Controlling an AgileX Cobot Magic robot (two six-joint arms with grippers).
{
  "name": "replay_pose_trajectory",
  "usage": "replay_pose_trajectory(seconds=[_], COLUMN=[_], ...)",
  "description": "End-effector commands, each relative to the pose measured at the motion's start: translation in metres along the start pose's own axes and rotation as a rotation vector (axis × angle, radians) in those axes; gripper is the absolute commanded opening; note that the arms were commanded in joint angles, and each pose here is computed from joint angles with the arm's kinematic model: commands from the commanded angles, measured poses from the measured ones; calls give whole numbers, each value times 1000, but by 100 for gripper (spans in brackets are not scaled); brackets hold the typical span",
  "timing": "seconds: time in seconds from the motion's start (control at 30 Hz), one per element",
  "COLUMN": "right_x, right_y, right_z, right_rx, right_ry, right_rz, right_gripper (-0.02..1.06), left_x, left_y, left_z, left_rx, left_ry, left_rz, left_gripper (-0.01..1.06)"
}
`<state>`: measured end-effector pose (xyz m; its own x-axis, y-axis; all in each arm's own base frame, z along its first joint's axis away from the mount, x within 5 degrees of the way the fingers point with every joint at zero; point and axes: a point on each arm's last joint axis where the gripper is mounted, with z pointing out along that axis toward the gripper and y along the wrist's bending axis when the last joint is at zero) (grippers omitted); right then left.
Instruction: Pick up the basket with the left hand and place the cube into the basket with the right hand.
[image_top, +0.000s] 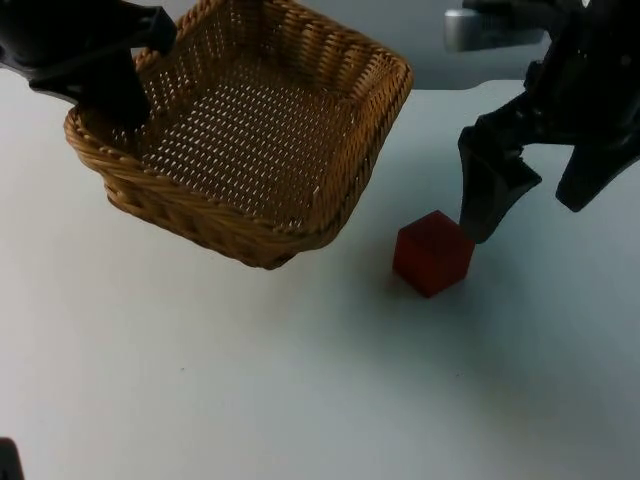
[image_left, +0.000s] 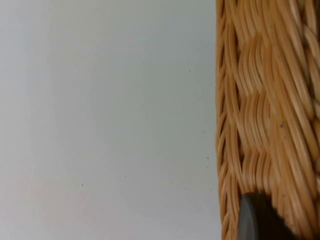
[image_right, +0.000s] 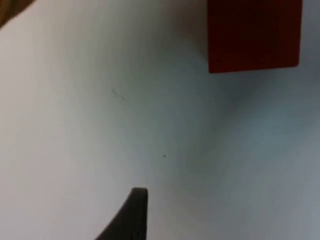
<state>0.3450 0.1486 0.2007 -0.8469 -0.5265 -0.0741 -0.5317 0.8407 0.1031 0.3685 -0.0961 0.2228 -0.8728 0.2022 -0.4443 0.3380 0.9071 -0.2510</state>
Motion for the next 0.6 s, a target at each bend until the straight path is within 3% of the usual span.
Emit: replay_pose_trajectory(seconds=[0.0, 0.1, 0.23, 0.37, 0.57], right_x=[-3, -5, -8, -18, -29], right_y=[0, -1, 4, 12, 17], right_z=[1, 8, 23, 30, 31], right_rx=[26, 40, 42, 86, 117], right_ry=[11, 19, 44, -14, -119], right_rz=[-17, -40, -132, -233, -269], right_gripper=[105, 105, 105, 105, 105], left_x=[-4, -4, -5, -5, -5], left_y=[-2, -2, -2, -2, -2], left_z=[-5, -5, -5, -5, -5], left_rx=[9, 8, 3, 2, 2], left_ry=[-41, -45, -55, -54, -54], left_rz=[-18, -18, -18, -17, -17], left_gripper=[0, 0, 0, 0, 0])
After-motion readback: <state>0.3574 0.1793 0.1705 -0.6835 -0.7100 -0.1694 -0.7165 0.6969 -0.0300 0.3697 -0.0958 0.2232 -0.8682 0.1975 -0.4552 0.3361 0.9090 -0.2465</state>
